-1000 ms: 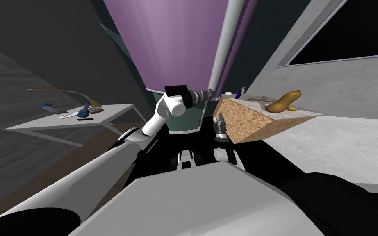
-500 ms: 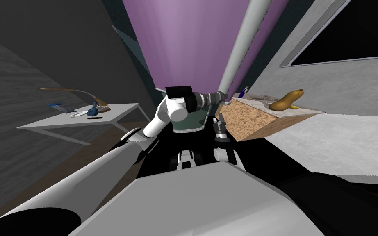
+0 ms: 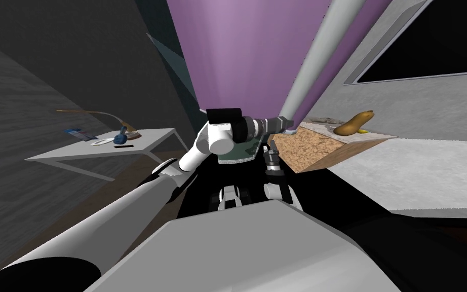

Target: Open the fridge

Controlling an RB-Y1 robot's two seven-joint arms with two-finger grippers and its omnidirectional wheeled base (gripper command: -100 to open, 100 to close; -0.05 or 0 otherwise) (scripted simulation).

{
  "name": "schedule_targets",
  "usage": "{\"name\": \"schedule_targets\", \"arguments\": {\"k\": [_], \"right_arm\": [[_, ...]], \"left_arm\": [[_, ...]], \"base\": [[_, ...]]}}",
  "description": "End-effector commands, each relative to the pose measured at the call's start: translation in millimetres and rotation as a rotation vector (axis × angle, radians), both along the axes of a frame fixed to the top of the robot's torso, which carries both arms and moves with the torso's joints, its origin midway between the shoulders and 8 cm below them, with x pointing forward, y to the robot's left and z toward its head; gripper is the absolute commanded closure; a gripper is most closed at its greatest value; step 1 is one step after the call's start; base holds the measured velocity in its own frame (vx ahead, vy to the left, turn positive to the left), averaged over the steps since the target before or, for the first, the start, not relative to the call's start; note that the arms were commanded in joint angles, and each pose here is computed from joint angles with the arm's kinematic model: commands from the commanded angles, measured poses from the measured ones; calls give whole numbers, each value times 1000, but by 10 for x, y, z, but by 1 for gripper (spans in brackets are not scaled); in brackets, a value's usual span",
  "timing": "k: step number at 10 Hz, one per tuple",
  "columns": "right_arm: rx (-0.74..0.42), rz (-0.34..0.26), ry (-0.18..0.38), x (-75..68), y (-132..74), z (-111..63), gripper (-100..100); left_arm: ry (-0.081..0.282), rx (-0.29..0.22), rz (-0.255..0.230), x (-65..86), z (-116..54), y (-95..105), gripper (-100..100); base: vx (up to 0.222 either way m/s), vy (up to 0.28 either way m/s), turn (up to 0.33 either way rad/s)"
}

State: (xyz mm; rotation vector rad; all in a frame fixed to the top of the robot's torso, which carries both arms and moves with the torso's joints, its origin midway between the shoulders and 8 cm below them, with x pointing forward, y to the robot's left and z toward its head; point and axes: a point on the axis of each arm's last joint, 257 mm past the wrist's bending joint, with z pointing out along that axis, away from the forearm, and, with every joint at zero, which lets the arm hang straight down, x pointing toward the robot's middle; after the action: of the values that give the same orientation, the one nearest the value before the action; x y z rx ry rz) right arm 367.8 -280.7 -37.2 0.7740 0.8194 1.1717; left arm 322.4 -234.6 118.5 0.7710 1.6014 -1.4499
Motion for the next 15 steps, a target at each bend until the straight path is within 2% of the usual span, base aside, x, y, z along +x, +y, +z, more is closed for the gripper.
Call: {"name": "schedule_targets", "arguments": {"k": [1,3,4,5,6,8,9,15], "right_arm": [[0,0,0,0,0,0,0],[0,0,0,0,0,0,0],[0,0,0,0,0,0,0],[0,0,0,0,0,0,0],[0,0,0,0,0,0,0],[0,0,0,0,0,0,0],[0,0,0,0,0,0,0],[1,0,0,0,2,0,0]], "left_arm": [[3,1,-47,-170,-6,-38,100],[5,-2,-119,-453,-3,-91,100],[5,-2,-119,-453,-3,-91,100],[5,-3,-156,-595,-2,-112,100],[5,-3,-156,-595,-2,-112,100],[7,-5,-228,-880,1,-139,100],[3,-2,-217,-839,120,-123,-100],[4,10,-238,-938,531,-66,-100]], "base": [[23,213,-35],[-2,221,-15],[3,235,-27],[11,273,-27],[-7,230,-24],[-17,272,-14],[-7,144,3],[10,-66,36]]}}
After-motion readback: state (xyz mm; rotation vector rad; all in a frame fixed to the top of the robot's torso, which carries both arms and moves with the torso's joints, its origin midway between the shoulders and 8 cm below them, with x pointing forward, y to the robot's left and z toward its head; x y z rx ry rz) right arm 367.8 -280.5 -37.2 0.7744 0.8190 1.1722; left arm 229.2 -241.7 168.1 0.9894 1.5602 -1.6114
